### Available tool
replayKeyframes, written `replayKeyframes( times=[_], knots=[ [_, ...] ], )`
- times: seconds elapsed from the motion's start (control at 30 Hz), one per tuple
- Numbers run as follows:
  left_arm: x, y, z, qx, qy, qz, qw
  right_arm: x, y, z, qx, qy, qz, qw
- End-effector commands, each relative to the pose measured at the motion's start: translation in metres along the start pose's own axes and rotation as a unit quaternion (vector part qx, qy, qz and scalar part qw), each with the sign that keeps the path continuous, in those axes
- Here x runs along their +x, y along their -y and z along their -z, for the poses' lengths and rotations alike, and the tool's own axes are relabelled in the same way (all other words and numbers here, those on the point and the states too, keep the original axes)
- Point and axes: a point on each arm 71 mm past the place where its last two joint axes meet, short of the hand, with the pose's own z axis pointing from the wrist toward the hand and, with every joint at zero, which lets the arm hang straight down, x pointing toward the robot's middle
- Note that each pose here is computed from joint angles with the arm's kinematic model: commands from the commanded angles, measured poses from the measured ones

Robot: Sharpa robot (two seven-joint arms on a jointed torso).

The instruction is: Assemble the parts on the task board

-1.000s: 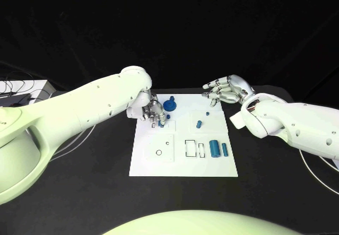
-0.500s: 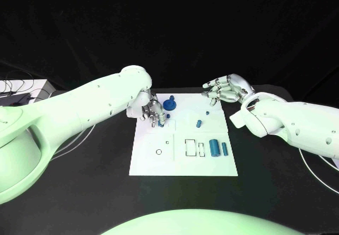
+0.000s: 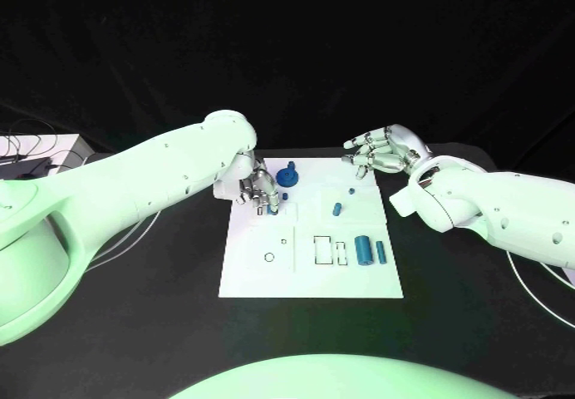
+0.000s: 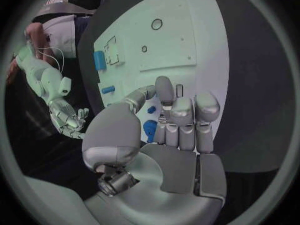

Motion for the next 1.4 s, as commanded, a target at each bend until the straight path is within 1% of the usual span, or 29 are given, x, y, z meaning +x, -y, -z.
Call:
replayKeyframes(
  times=[0.03, 0.6, 1.1, 1.4],
  knots=[
    [0.0020, 0.0017, -0.0009, 0.003, -0.008, -0.008, 1.000, 0.0012, -0.0022, -0.0003, -0.008, -0.003, 0.002, 1.000],
    [0.0036, 0.0041, -0.0047, 0.003, -0.001, -0.003, 1.000, 0.0022, -0.0034, 0.0000, -0.010, -0.006, 0.002, 1.000],
    [0.0040, 0.0055, -0.0075, -0.003, -0.006, -0.004, 1.000, 0.0024, -0.0039, -0.0003, -0.011, -0.006, 0.002, 1.000],
    [0.0018, 0.0040, -0.0086, -0.009, -0.002, 0.003, 1.000, 0.0027, -0.0044, -0.0006, -0.013, -0.007, 0.005, 1.000]
  ],
)
